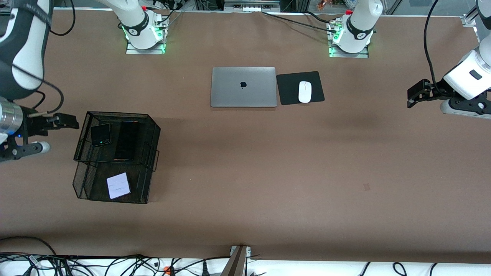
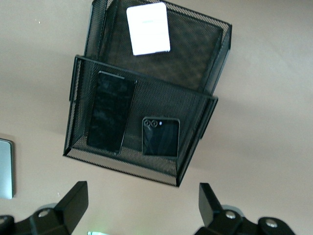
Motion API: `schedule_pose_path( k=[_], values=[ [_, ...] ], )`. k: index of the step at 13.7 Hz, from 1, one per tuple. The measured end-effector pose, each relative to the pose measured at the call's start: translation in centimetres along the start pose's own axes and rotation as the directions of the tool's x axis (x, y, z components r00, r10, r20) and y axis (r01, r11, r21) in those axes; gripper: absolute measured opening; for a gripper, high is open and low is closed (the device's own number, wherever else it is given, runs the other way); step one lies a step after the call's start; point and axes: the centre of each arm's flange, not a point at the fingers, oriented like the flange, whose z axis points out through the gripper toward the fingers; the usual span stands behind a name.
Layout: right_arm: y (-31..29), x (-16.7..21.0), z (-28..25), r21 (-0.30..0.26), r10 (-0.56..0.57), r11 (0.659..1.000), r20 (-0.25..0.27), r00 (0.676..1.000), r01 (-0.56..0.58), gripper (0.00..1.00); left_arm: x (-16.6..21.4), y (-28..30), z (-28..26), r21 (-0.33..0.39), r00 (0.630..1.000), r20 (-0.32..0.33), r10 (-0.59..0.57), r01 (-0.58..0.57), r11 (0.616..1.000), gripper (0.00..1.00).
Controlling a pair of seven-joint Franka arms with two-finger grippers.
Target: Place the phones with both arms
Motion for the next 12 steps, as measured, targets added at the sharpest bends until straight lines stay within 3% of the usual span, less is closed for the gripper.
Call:
schedule_pose_path(
  k=[4,12],
  values=[
    [0.4,-2.9,-1.2,-0.021,0.065,0.998,-0.005,0.998,-0.065,1.0,0.0,0.0,-0.1,0.0,1.0,-0.001,0.001,-0.001,1.0,1.0],
    [-0.8,-7.8,-2.0,-0.032,0.2,0.979,-0.071,0.977,-0.203,1.0,0.1,1.0,-0.2,-0.001,1.0,-0.002,0.016,-0.016,1.0,1.0]
  ],
)
